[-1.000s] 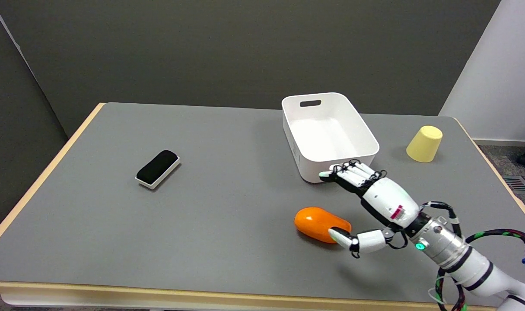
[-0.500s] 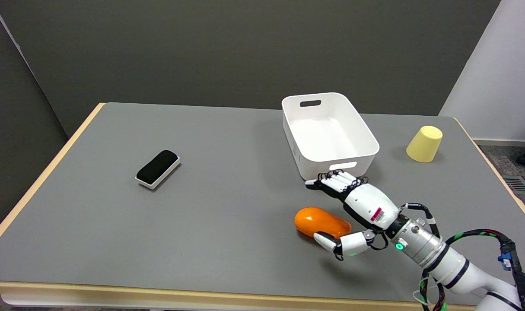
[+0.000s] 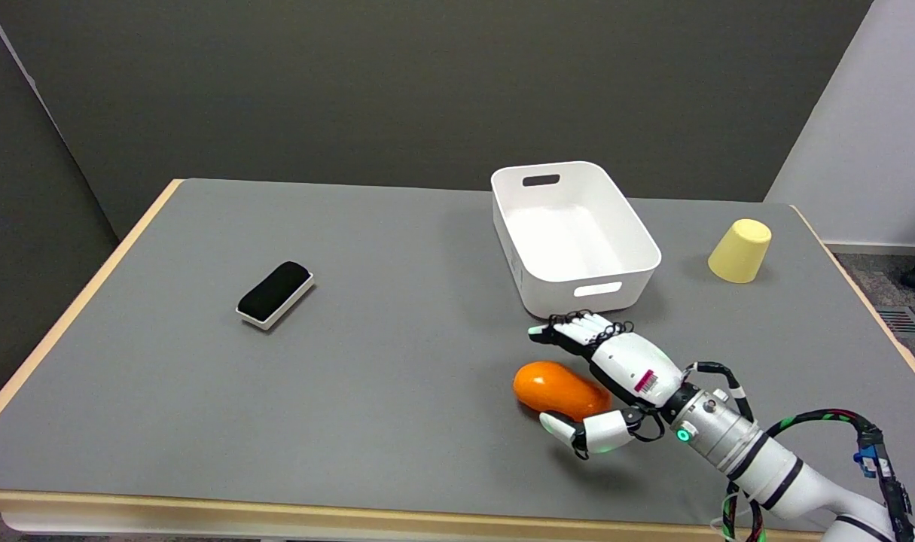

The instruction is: Pick up mango.

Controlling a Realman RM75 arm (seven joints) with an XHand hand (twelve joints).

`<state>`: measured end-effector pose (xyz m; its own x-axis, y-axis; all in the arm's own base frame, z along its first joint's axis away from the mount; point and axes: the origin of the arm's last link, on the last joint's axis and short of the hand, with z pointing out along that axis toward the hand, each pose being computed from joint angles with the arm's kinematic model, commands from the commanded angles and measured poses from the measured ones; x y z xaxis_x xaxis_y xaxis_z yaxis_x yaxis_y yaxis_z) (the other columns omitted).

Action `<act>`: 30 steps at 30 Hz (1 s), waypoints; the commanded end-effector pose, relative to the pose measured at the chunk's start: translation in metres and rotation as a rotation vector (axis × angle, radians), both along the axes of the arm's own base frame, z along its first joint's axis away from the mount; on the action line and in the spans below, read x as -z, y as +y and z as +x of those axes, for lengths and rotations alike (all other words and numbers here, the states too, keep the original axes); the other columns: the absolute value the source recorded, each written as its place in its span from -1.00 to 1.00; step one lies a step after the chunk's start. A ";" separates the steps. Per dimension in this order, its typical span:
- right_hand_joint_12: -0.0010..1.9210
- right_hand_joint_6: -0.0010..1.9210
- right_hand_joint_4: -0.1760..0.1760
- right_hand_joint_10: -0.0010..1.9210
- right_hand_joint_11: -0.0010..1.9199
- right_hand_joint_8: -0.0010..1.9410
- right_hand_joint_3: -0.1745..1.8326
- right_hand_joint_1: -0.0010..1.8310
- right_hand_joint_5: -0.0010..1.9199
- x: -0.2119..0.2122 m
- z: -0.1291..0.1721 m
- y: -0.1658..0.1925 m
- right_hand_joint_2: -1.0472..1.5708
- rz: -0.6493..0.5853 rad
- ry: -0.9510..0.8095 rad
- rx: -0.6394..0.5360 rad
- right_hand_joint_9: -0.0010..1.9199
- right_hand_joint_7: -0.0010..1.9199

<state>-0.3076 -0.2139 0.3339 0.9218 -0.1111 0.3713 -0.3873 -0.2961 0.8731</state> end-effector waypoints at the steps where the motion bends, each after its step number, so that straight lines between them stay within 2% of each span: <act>1: 0.37 -0.51 -0.84 -0.06 -0.89 -0.47 0.02 -0.31 -0.76 -0.013 -0.031 -0.004 0.28 -0.067 0.053 0.113 -0.79 -0.61; 5: 0.37 -0.51 -0.84 -0.06 -0.88 -0.46 0.03 -0.28 -0.76 -0.013 -0.027 -0.005 0.28 -0.051 0.051 0.081 -0.77 -0.59; 9: 0.44 -0.46 -0.81 0.00 -0.82 -0.39 0.09 -0.15 -0.74 -0.010 -0.021 -0.005 0.29 -0.034 0.068 0.002 -0.66 -0.52; 13: 0.67 -0.16 -0.89 0.27 -0.59 -0.04 0.07 -0.03 -0.59 -0.007 -0.017 -0.005 0.38 -0.019 0.086 -0.056 -0.41 -0.28; 14: 0.71 -0.04 -0.91 0.30 -0.54 0.04 0.00 0.00 -0.56 -0.007 -0.017 -0.004 0.42 -0.016 0.089 -0.064 -0.37 -0.25; 16: 0.81 0.59 -1.00 0.36 -0.40 0.53 -0.77 0.28 -0.52 -0.007 -0.014 -0.004 0.78 -0.011 0.092 -0.085 -0.22 -0.16; 18: 0.82 0.55 -1.00 0.43 -0.38 0.55 -0.59 0.28 -0.35 -0.007 -0.012 -0.004 0.70 -0.008 0.088 -0.101 -0.21 -0.25; 19: 0.83 0.55 -1.00 0.44 -0.37 0.56 -0.56 0.28 -0.33 -0.007 -0.009 -0.004 0.68 -0.008 0.084 -0.112 -0.21 -0.26; 23: 0.86 0.57 -1.00 0.44 -0.34 0.60 -0.53 0.28 -0.34 -0.010 0.004 -0.008 0.68 -0.009 0.074 -0.171 -0.20 -0.28; 30: 0.92 0.59 -1.00 0.41 -0.32 0.63 -0.51 0.27 -0.35 -0.021 0.061 -0.018 0.68 -0.017 0.050 -0.356 -0.16 -0.29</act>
<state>-0.3136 -0.2201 0.3428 0.9509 -0.0223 0.3087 -0.3000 -0.3117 0.9016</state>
